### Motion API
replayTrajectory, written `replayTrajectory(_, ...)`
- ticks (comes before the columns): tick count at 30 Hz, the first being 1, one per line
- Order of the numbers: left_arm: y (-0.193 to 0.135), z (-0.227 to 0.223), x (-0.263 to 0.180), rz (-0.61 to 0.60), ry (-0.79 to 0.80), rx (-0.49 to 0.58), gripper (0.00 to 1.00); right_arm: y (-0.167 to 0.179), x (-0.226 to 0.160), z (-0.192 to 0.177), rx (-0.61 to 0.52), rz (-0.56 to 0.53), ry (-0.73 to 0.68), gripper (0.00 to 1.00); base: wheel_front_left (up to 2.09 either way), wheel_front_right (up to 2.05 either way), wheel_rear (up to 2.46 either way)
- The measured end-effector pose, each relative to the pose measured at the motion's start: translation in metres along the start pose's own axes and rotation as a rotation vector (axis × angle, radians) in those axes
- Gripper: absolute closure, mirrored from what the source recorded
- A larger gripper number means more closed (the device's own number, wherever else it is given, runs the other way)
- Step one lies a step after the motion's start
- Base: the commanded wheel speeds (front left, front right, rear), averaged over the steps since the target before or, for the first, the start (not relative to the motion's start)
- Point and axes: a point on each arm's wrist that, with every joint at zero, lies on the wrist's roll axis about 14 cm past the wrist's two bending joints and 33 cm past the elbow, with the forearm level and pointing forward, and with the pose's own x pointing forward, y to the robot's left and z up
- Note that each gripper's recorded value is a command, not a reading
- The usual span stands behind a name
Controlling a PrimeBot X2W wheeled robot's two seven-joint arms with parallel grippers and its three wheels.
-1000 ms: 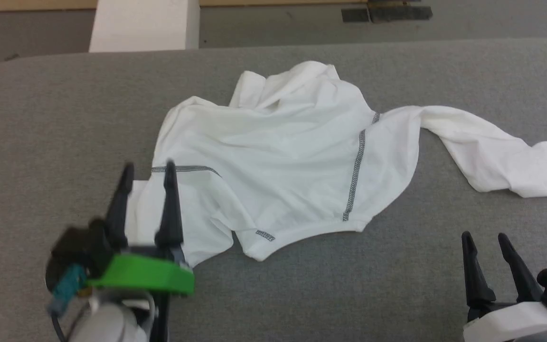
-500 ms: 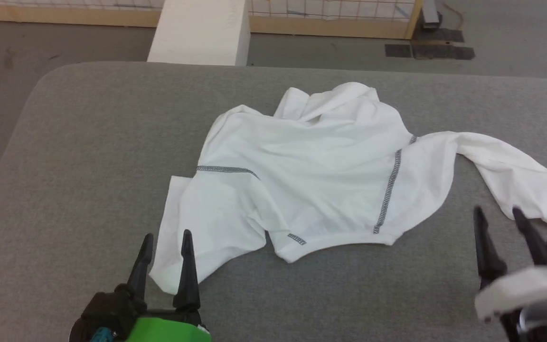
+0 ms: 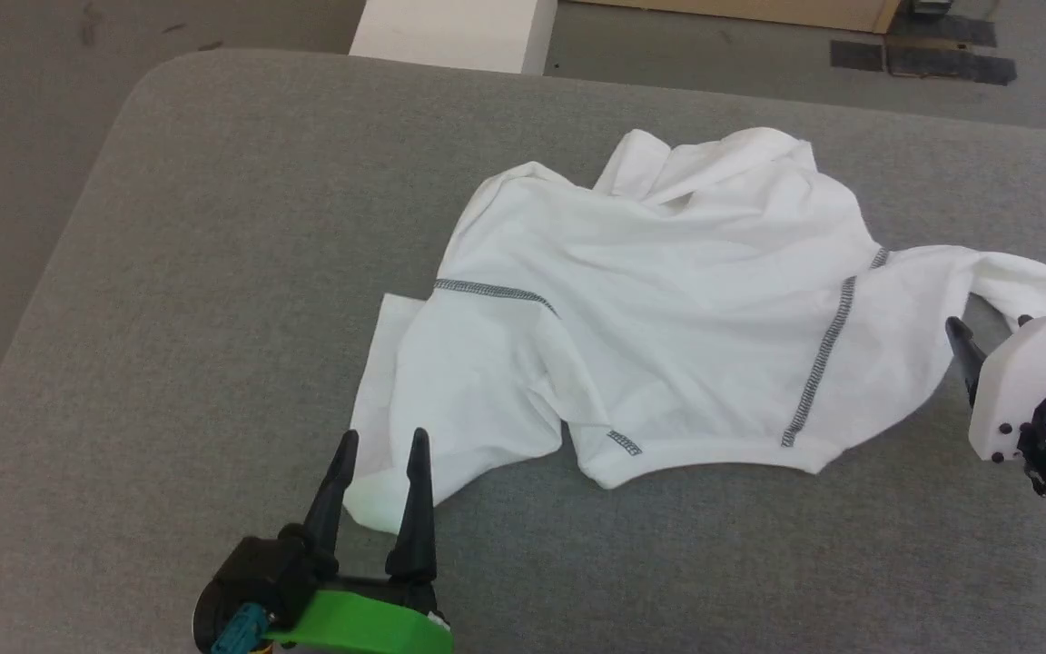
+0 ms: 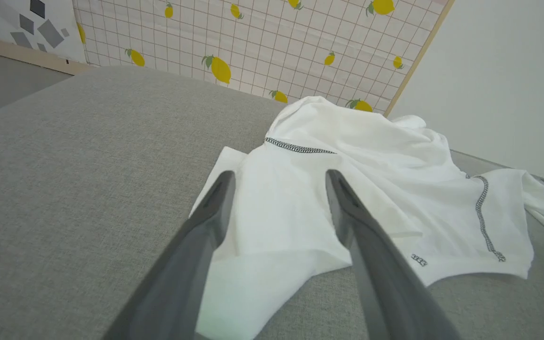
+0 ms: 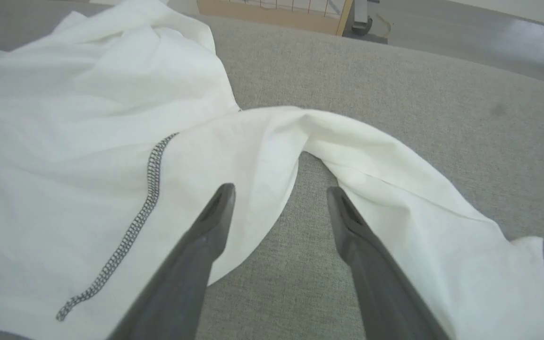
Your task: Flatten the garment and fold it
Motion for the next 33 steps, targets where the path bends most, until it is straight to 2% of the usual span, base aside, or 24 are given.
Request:
replayTrajectory(5, 0.011, -0.003, -0.003, 0.039, 0.01, 0.008, 0.0, 0.01, 0.025, -0.026, -0.025, 0.02, 0.152, 0.0, 0.0, 0.0, 0.0)
replayTrajectory(10, 0.023, -0.007, -0.006, 0.079, 0.025, 0.015, 0.0, 0.019, 0.047, -0.041, -0.035, 0.026, 0.228, 0.0, 0.0, 0.0, 0.0)
replayTrajectory(11, 0.024, -0.008, -0.006, 0.084, 0.028, 0.016, 0.0, 0.019, 0.052, -0.042, -0.037, 0.023, 0.229, 0.29, 0.0, 0.0, 0.0)
replayTrajectory(12, 0.025, -0.008, -0.005, 0.089, 0.03, 0.017, 0.0, 0.02, 0.055, -0.042, -0.042, 0.022, 0.229, 0.67, 0.0, 0.0, 0.0)
replayTrajectory(13, 0.027, -0.009, -0.005, 0.095, 0.032, 0.018, 0.0, 0.02, 0.059, -0.041, -0.036, 0.019, 0.225, 0.89, 0.0, 0.0, 0.0)
replayTrajectory(14, 0.029, -0.01, -0.004, 0.1, 0.035, 0.019, 0.0, 0.019, 0.062, -0.04, -0.029, 0.016, 0.217, 1.0, 0.0, 0.0, 0.0)
replayTrajectory(20, 0.026, -0.017, -0.003, 0.088, 0.057, 0.014, 0.0, -0.002, 0.063, -0.035, 0.01, -0.033, 0.177, 1.0, 0.0, 0.0, 0.0)
replayTrajectory(27, 0.014, -0.013, -0.002, 0.042, 0.039, 0.001, 0.0, -0.077, 0.02, -0.05, 0.083, -0.204, 0.176, 1.0, 0.0, 0.0, 0.0)
replayTrajectory(29, 0.01, -0.012, -0.002, 0.027, 0.033, -0.002, 0.0, -0.093, 0.006, -0.057, 0.095, -0.244, 0.179, 0.96, 0.0, 0.0, 0.0)
replayTrajectory(31, 0.006, -0.01, -0.002, 0.014, 0.026, -0.005, 0.0, -0.104, -0.007, -0.062, 0.125, -0.271, 0.167, 0.41, 0.0, 0.0, 0.0)
replayTrajectory(32, 0.005, -0.01, -0.002, 0.007, 0.025, -0.006, 0.0, -0.105, -0.011, -0.061, 0.133, -0.275, 0.15, 0.05, 0.0, 0.0, 0.0)
replayTrajectory(33, 0.003, -0.01, -0.002, 0.0, 0.024, -0.007, 0.0, -0.105, -0.013, -0.058, 0.143, -0.275, 0.125, 0.0, 0.0, 0.0, 0.0)
